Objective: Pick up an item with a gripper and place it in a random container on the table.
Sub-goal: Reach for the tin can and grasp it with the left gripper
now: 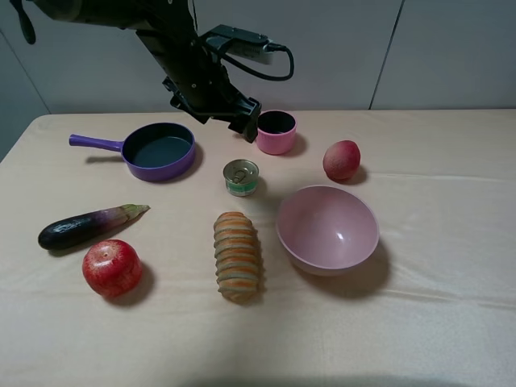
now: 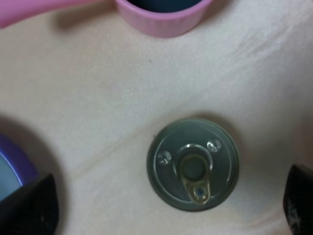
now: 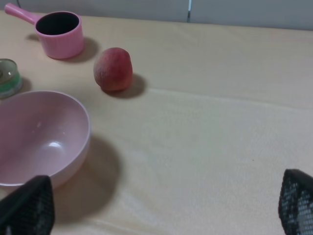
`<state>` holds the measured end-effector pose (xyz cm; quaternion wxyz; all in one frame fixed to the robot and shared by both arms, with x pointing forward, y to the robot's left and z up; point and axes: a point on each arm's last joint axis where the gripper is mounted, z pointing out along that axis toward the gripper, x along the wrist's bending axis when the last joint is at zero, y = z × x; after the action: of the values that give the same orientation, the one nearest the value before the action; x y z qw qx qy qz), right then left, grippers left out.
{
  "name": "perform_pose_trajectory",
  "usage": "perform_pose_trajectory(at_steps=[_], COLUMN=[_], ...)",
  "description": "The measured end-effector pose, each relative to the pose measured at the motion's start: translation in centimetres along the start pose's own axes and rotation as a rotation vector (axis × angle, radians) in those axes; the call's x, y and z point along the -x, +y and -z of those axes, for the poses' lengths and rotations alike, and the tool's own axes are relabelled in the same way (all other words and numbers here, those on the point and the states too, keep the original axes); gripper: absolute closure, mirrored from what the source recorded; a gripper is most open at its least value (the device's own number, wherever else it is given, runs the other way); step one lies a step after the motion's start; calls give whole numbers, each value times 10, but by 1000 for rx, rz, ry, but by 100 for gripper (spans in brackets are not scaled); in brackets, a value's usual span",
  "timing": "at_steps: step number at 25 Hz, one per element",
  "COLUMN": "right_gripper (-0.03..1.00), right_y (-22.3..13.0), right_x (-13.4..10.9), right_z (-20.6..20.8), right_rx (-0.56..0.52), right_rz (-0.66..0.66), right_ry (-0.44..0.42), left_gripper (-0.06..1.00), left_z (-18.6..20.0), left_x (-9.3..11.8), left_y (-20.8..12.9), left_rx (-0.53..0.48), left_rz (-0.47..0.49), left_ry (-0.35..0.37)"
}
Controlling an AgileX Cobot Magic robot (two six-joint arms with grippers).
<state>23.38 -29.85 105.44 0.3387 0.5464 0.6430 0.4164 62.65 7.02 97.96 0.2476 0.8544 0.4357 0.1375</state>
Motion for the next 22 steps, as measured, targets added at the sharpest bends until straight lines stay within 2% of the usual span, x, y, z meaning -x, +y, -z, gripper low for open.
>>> perform_pose_trajectory(at_steps=[22], right_gripper=[27], right_y=[0], right_x=[0], right_z=[0], right_rx=[0], right_rz=[-1], right_ry=[2], left_gripper=[3], left_z=[-45], left_x=[4], left_y=[-22], left_rx=[-114], left_rz=[-31], left_ry=[0])
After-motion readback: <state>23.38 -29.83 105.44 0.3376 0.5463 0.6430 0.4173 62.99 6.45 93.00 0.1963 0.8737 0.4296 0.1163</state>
